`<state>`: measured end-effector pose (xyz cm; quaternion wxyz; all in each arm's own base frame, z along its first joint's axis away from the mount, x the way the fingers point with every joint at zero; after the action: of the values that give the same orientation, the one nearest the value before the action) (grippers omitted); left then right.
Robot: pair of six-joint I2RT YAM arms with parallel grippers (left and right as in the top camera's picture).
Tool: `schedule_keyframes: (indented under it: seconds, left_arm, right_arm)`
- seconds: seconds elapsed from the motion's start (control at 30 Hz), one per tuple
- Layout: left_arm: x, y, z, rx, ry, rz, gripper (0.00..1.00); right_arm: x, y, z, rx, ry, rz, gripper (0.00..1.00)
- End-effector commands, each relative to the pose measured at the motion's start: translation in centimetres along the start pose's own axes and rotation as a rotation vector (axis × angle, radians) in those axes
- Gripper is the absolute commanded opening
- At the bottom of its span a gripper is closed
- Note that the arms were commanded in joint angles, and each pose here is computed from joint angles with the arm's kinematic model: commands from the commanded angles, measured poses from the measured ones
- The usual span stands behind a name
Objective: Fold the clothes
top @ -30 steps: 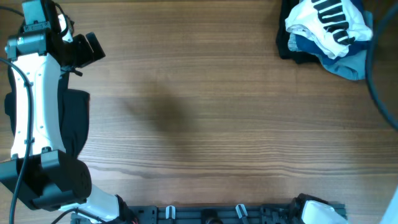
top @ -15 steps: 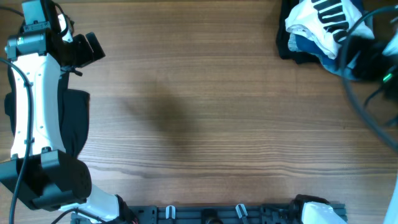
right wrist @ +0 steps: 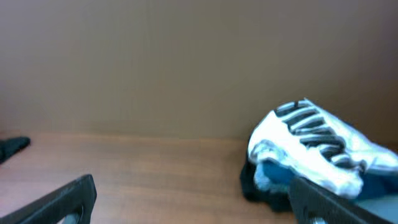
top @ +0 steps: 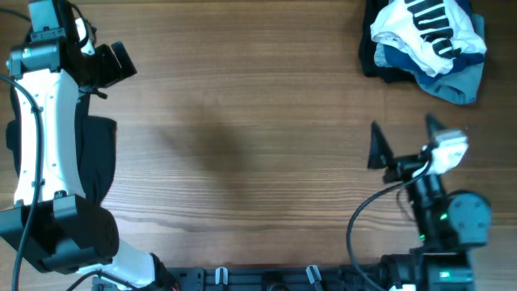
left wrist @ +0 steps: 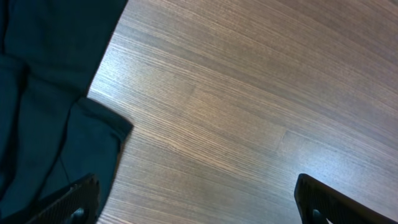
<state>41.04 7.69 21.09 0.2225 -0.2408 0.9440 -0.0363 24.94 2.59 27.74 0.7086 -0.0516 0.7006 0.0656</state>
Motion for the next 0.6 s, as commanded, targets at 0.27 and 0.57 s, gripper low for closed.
schedule_keyframes:
  seconds: [0.27,0.57]
  left_arm:
    - [-0.4,0.0,-0.3,0.011,-0.009,-0.015,1.0]
    - [-0.4,0.0,-0.3,0.011,-0.009,-0.015,1.0]
  right_arm:
    - [9.7,-0.1,-1.6,0.012,-0.011,0.056,1.0]
    - [10.0,-0.1,-1.6,0.012,0.004,0.059,0.99]
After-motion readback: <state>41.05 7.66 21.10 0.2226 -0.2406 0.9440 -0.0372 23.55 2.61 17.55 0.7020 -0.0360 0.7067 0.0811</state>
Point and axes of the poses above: each gripper's point midway between its finger pads, its own z axis out along the fingers, its own y axis along the line the jaws close on, x = y × z, the point moved 1 cm from there along -z, back along the fingers, and after that the axes turned 3 degrees about -z, right-handed, at the moved point
